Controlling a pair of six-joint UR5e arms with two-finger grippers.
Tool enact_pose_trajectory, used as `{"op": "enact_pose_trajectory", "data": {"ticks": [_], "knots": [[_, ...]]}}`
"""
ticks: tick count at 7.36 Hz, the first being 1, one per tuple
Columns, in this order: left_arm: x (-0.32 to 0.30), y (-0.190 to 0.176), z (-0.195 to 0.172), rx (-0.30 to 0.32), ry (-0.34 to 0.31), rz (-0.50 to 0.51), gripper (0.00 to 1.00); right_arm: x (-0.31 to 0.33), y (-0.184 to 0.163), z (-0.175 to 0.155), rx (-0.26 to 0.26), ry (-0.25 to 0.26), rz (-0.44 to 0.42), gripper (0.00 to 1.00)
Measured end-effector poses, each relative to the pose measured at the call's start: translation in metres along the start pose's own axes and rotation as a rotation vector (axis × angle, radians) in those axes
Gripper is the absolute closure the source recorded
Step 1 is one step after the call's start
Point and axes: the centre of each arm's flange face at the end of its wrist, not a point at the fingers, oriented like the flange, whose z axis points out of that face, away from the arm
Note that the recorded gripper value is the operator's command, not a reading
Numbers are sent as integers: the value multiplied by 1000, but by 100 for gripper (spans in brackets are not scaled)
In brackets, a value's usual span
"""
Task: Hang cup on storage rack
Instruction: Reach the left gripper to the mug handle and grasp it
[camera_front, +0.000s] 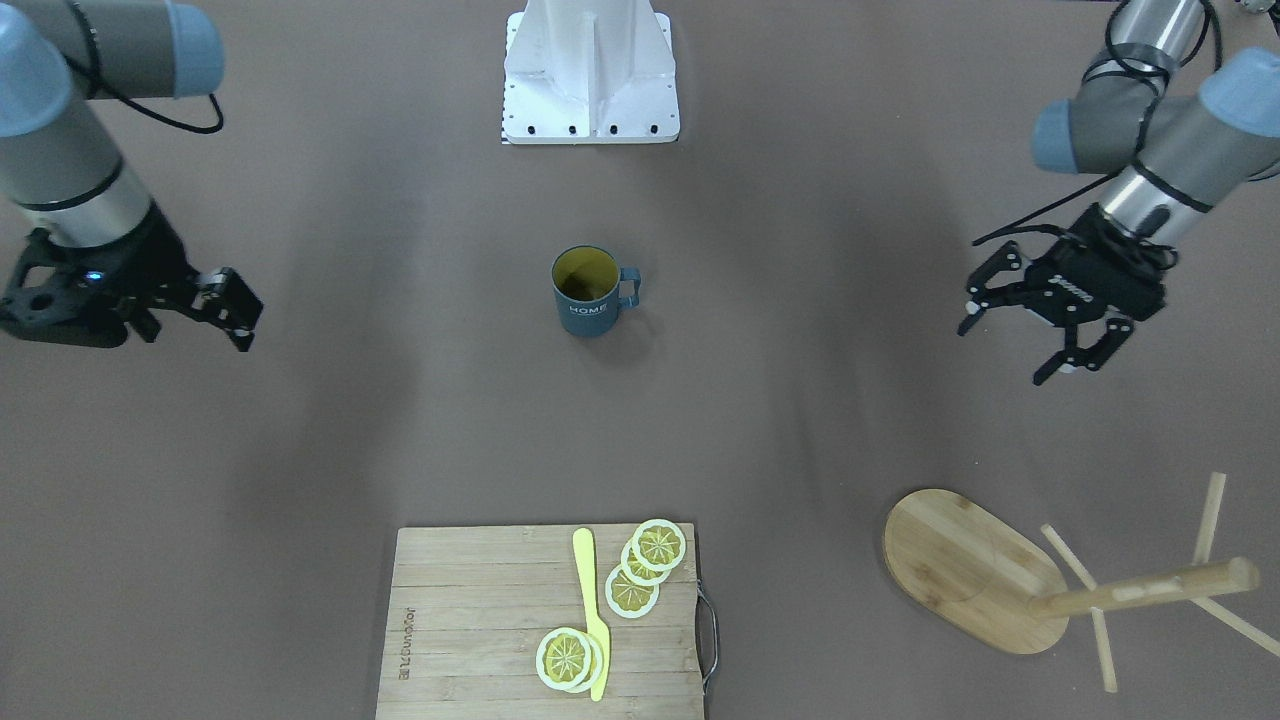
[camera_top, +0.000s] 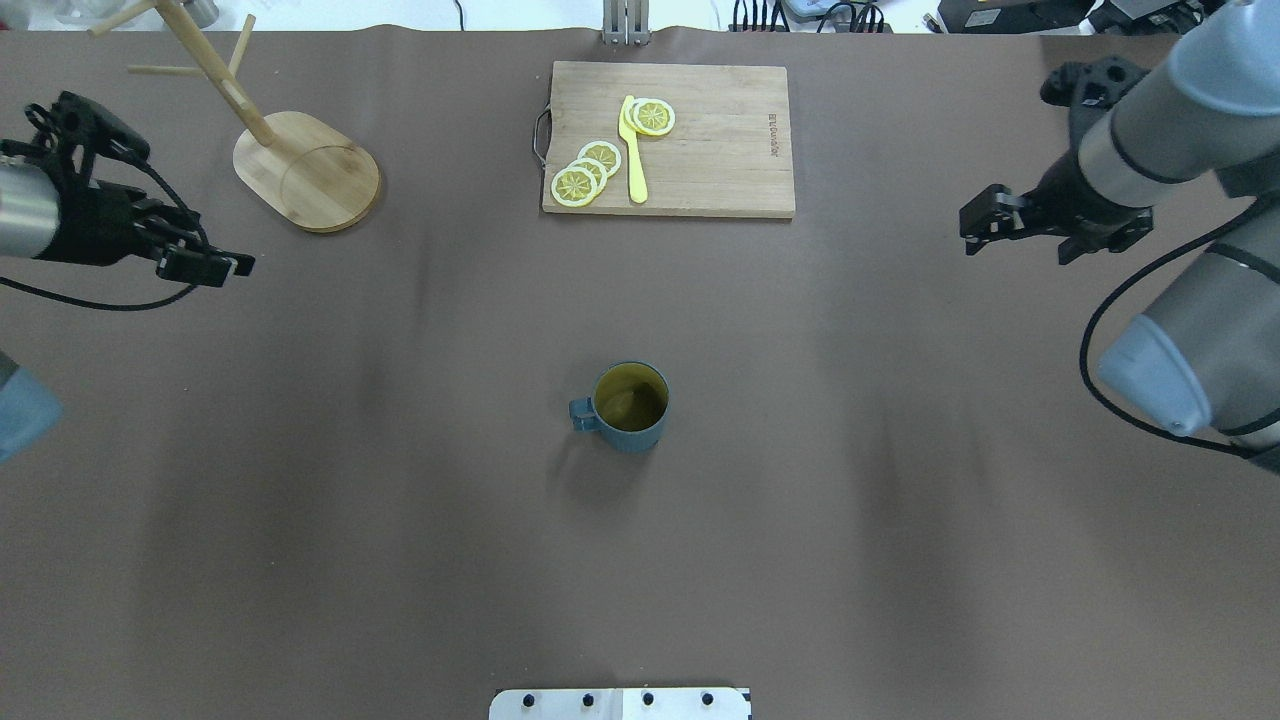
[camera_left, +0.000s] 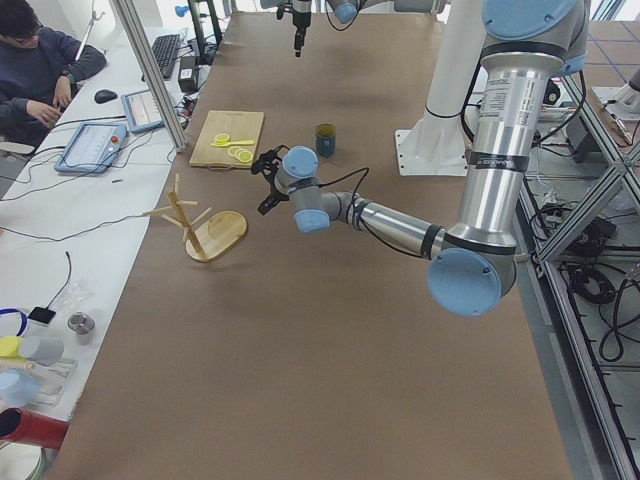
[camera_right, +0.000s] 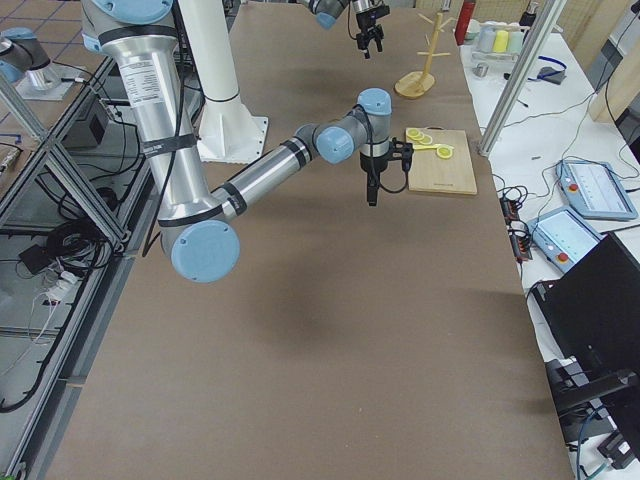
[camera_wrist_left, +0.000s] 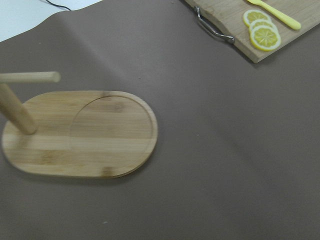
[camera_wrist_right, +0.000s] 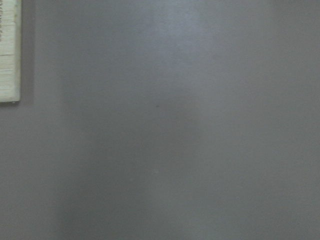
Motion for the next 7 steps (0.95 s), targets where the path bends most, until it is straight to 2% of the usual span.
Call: {"op": "enact_pose_trajectory", "data": {"ticks": [4,7], "knots": [[142,15,68,101,12,-40,1,183,-16,-11,-49,7,-158,0],[258,39,107,206,1,-82,1,270,-15,-10,-74,-13,-209,0]]}}
